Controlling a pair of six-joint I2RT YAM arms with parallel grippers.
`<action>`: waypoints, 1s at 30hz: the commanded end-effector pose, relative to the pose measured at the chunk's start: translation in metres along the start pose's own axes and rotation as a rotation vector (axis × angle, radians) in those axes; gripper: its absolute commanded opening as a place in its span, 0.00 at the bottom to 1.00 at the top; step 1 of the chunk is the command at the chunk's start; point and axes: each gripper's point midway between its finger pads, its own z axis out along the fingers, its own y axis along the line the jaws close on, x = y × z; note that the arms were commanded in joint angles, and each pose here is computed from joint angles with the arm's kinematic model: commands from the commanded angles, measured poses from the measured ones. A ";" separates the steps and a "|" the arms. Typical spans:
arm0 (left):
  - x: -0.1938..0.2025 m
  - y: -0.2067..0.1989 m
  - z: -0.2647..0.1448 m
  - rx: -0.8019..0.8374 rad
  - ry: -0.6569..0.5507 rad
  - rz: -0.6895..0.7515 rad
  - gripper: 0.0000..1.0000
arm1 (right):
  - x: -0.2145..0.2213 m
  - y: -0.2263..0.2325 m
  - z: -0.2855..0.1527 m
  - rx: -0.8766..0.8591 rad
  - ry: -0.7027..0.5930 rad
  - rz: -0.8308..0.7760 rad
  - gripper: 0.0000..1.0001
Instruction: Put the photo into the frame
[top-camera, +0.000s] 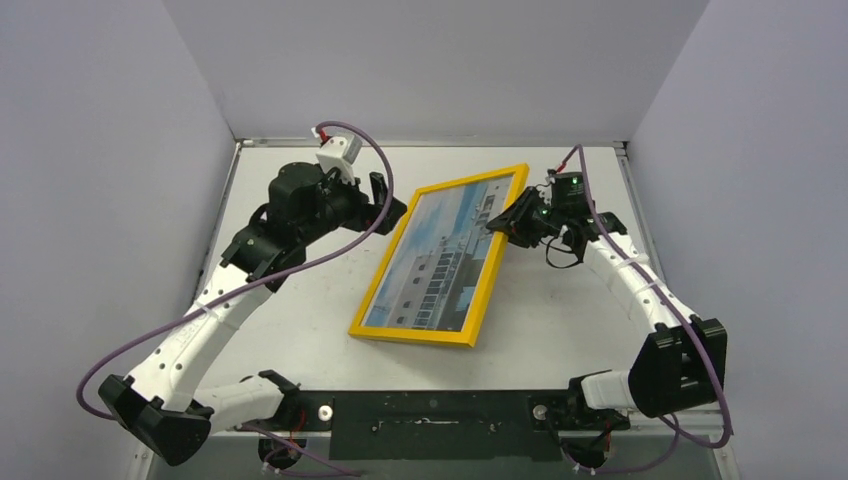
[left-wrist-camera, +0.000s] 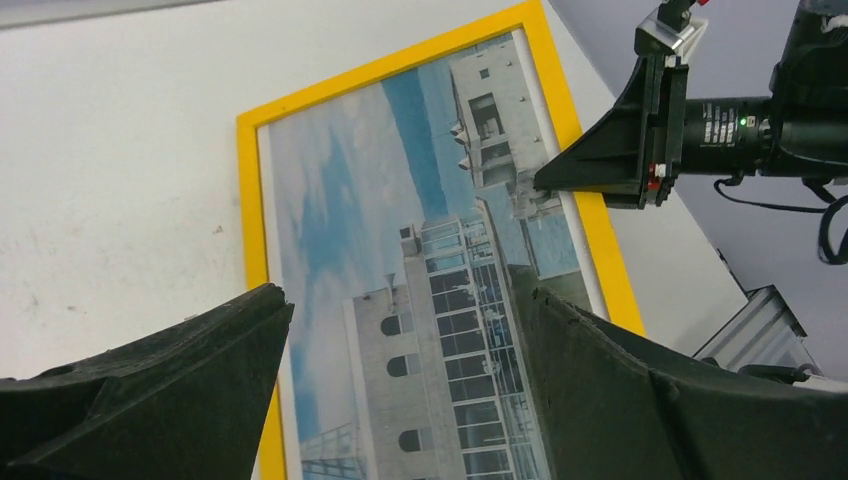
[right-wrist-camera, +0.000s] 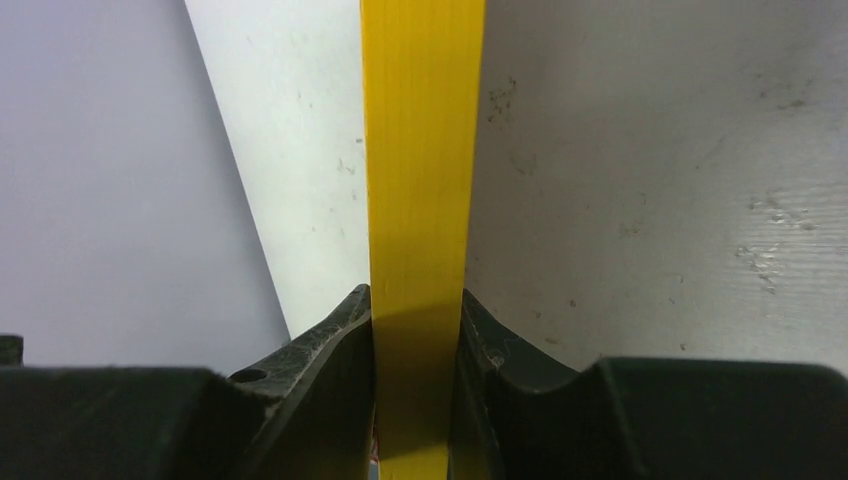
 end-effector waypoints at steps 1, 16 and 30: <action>-0.002 0.004 0.009 0.042 -0.004 -0.093 0.90 | 0.006 0.002 0.020 -0.145 -0.007 -0.081 0.12; 0.109 0.117 0.011 -0.295 0.338 -0.402 0.89 | 0.010 -0.070 0.100 -0.059 0.017 -0.053 0.21; 0.218 0.111 -0.075 -0.412 0.772 -0.563 0.90 | 0.024 -0.142 0.113 0.272 0.115 -0.061 0.42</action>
